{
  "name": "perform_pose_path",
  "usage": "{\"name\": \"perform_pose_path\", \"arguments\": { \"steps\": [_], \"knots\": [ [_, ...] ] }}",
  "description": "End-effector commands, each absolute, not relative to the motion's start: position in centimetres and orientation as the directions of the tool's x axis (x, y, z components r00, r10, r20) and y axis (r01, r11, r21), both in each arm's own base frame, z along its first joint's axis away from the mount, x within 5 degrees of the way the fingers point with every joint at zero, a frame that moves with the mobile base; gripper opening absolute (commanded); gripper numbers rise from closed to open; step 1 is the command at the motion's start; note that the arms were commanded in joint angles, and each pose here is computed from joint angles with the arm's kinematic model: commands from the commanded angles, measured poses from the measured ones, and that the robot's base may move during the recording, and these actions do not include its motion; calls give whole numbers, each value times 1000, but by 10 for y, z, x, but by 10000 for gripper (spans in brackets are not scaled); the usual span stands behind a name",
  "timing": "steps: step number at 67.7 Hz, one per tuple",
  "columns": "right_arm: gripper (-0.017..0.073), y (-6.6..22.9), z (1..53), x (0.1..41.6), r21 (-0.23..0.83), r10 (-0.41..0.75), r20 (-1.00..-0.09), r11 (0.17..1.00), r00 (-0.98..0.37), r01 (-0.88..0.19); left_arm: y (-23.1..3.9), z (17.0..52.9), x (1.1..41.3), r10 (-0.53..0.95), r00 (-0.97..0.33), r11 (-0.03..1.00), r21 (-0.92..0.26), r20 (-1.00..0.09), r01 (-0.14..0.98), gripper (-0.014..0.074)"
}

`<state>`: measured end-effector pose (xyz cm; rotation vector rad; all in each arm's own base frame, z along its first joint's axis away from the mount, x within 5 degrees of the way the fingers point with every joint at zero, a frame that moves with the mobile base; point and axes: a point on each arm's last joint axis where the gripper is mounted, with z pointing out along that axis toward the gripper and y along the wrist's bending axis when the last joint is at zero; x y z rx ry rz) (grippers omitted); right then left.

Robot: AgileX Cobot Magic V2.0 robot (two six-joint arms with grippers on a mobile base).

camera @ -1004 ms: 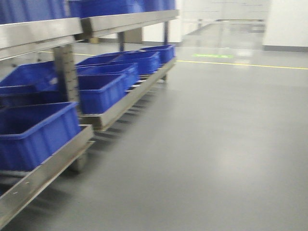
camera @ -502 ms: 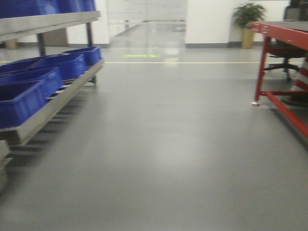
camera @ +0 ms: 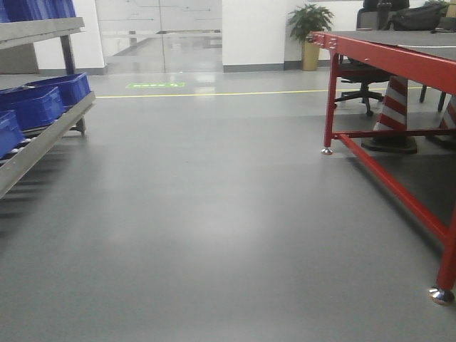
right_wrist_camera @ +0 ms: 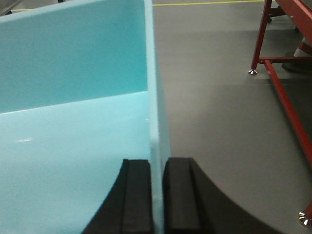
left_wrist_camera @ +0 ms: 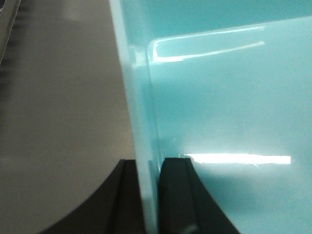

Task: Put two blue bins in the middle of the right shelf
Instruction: 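Drive across the floor toward the other rack of blue bins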

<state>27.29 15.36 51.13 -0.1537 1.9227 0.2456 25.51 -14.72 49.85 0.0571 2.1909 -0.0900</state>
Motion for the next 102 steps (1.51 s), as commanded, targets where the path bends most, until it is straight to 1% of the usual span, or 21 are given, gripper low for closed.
{"name": "perform_pose_path", "arguments": {
  "steps": [1, 102],
  "knots": [
    [-162, 159, 525, 269, 140, 59, -960, 948, -273, -286, -152, 503, 253, 9, -558, 990, -72, -830, 123, -111],
    [-162, 159, 525, 269, 140, 59, -960, 948, -273, -286, -155, 500, 257, 16, -560, 991, -62, -828, 121, -111]
  ]
}}
